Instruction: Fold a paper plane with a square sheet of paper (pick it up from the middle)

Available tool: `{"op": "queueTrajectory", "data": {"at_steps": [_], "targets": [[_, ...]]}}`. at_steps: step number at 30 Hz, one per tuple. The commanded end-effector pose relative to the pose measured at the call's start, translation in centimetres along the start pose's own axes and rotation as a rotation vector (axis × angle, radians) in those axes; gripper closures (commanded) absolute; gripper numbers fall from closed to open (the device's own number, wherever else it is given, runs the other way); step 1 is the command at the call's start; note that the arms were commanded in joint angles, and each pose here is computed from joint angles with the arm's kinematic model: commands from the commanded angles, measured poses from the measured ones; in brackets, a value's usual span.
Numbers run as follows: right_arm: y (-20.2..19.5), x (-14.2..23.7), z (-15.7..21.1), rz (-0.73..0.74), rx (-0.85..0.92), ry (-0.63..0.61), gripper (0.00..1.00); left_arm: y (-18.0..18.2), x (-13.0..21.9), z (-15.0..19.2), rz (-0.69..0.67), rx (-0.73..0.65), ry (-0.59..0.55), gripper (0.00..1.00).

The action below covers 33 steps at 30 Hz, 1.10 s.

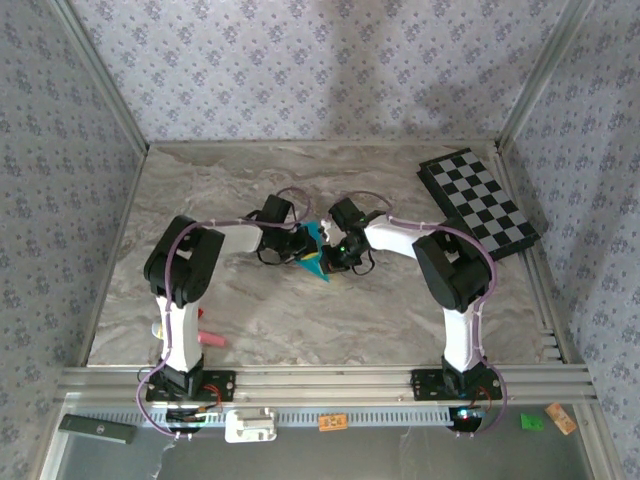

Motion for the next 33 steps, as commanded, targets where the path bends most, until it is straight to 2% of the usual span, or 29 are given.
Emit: {"op": "queueTrajectory", "data": {"at_steps": [1, 8, 15, 19, 22, 27, 30, 33], "targets": [[-4.6, -1.9, 3.3, 0.271, -0.073, 0.161, 0.94, 3.3, 0.5, -1.7, -0.099, -0.003, -0.017, 0.90], [-4.9, -1.8, 3.4, 0.295, -0.079, 0.166, 0.94, 6.7, 2.1, -5.5, -0.058, 0.044, -0.077, 0.88], [-5.5, -2.1, 4.3, 0.302, -0.096, 0.188, 0.95, 10.0, 3.3, -8.2, -0.118, 0.084, -0.105, 0.88], [-5.5, -2.0, 4.2, 0.296, -0.098, 0.182, 0.95, 10.6, 4.4, -9.5, -0.158, 0.074, -0.115, 0.88], [-5.1, -1.9, 4.0, 0.272, -0.099, 0.172, 0.95, 9.5, 5.7, -10.6, -0.149, 0.047, -0.142, 0.88], [-3.8, -1.5, 2.9, 0.193, -0.090, 0.125, 0.94, 5.2, 9.5, -11.7, -0.085, -0.012, -0.227, 0.86], [-2.7, -1.0, 1.7, 0.142, -0.083, 0.085, 0.93, 2.8, 11.1, -10.7, -0.082, -0.035, -0.258, 0.84], [-2.1, -0.8, 1.2, 0.111, -0.085, 0.071, 0.93, 1.0, 11.0, -8.4, -0.065, -0.038, -0.263, 0.83]]}}
Point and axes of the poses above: each hand's point on the last joint's axis, 136 mm out from that joint toward the fingers, its own x axis back along the fingers, its own y axis along the line the jaws close on, z = x × y, the point moved 9 cm from there along x, back along the fingers, and after that the axes turned 13 degrees about -x, right-handed, at the moved point
